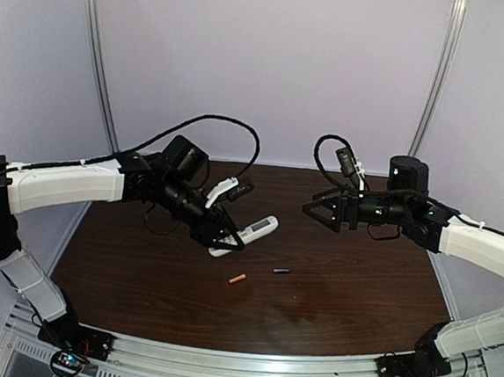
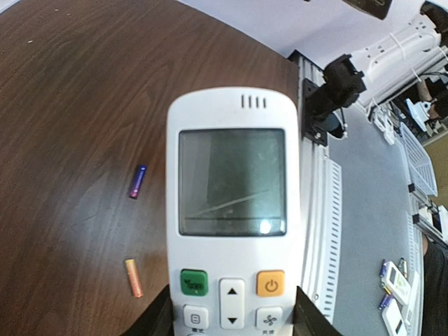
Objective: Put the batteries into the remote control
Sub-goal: Pass from the left arm to the right
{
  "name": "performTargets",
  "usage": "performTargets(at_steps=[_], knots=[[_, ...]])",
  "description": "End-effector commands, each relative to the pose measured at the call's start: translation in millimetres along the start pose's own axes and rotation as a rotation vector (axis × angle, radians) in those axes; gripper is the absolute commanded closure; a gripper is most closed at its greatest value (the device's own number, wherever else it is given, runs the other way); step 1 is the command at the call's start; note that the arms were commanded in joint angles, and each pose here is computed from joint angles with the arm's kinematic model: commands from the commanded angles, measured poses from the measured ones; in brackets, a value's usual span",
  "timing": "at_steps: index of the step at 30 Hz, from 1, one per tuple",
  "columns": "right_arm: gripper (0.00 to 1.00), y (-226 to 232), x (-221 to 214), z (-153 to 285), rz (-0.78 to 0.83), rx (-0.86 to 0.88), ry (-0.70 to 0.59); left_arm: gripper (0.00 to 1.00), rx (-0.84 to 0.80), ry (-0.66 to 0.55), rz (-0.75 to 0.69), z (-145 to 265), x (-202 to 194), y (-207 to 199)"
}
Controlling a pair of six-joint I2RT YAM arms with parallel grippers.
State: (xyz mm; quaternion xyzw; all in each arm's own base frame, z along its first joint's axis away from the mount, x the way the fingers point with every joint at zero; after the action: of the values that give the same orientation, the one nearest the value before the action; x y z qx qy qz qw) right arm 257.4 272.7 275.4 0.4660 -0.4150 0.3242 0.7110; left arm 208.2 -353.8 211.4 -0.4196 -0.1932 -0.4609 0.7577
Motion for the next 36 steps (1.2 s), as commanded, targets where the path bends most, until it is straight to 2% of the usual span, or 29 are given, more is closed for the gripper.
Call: performTargets(at_steps=[1, 4, 10, 23, 30, 36], knots=[[0.0, 48, 9, 4, 0.083, 0.178, -0.001, 0.74, -0.139, -0.057, -0.122, 5, 18, -36], [0.0, 66, 5, 2, 0.123, 0.224, 0.032, 0.74, -0.194, -0.068, -0.167, 8, 22, -54], [0.0, 76, -3, -5, 0.048, 0.254, 0.073, 0.73, -0.257, -0.115, -0.232, 15, 32, -76], [0.11, 88, -3, -27, -0.08, 0.344, 0.042, 0.73, -0.261, -0.159, -0.226, 8, 39, -73], [0.32, 91, -15, -38, -0.132, 0.378, 0.075, 0.73, -0.264, -0.173, -0.219, 4, 42, -70], [0.39, 93, -11, -39, -0.148, 0.393, 0.062, 0.73, -0.26, -0.172, -0.209, -2, 43, -65]])
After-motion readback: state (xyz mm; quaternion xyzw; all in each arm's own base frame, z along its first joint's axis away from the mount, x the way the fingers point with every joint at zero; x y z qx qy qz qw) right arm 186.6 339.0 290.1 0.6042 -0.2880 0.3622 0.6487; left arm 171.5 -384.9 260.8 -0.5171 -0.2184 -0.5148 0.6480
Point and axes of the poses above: each gripper's point midway between its finger pads, its own z axis back along the fingers, its own y axis along the line the jaws close on, x = y × z, the point moved 2 cm from there along z, back along the fingers, and after that the axes turned 2 degrees about z, right-handed, at the moved point
